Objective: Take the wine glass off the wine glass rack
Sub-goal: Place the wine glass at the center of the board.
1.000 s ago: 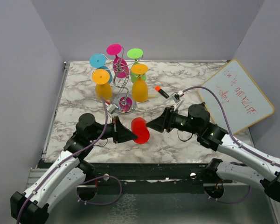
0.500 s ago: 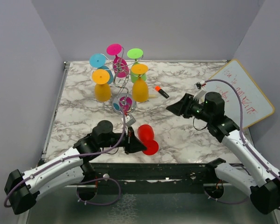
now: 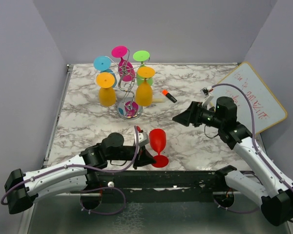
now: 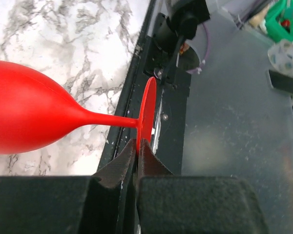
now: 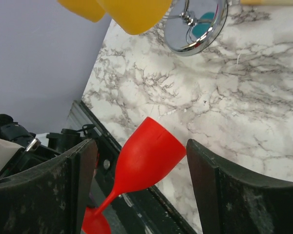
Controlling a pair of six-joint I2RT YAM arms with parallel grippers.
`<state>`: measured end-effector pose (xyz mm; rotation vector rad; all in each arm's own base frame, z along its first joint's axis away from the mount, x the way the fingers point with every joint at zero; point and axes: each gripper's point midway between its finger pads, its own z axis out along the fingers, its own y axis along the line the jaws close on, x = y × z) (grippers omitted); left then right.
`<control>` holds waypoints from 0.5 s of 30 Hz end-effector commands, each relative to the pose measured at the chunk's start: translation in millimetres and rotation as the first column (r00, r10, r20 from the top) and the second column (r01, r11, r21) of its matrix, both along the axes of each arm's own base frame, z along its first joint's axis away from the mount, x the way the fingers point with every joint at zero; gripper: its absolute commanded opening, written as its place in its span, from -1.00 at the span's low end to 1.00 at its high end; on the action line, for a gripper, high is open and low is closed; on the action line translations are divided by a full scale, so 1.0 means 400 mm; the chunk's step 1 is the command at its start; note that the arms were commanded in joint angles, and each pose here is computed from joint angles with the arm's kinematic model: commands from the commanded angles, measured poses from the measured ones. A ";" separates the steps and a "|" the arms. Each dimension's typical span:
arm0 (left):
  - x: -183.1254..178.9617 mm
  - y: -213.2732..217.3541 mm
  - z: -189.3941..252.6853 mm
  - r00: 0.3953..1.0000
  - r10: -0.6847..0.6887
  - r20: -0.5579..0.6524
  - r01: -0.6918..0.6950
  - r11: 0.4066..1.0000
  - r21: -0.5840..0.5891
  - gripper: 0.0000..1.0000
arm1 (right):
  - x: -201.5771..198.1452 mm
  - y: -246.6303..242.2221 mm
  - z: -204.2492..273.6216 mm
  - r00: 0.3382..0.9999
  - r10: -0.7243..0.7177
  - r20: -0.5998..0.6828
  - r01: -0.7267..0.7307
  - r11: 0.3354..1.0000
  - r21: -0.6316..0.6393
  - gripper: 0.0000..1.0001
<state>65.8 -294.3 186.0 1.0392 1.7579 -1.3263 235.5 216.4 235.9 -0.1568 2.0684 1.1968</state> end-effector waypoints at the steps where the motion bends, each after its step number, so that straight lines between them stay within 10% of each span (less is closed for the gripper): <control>1: -0.037 0.016 0.002 0.967 -0.125 0.224 0.133 0.991 -0.021 -1.00 | -0.005 -0.046 0.028 0.993 -0.047 0.111 0.055 0.996 -0.073 0.62; 15: -0.092 0.016 0.020 0.815 -0.341 0.468 0.380 0.925 0.012 -1.00 | -0.079 0.050 0.033 0.938 0.335 0.084 -0.337 0.942 0.009 0.66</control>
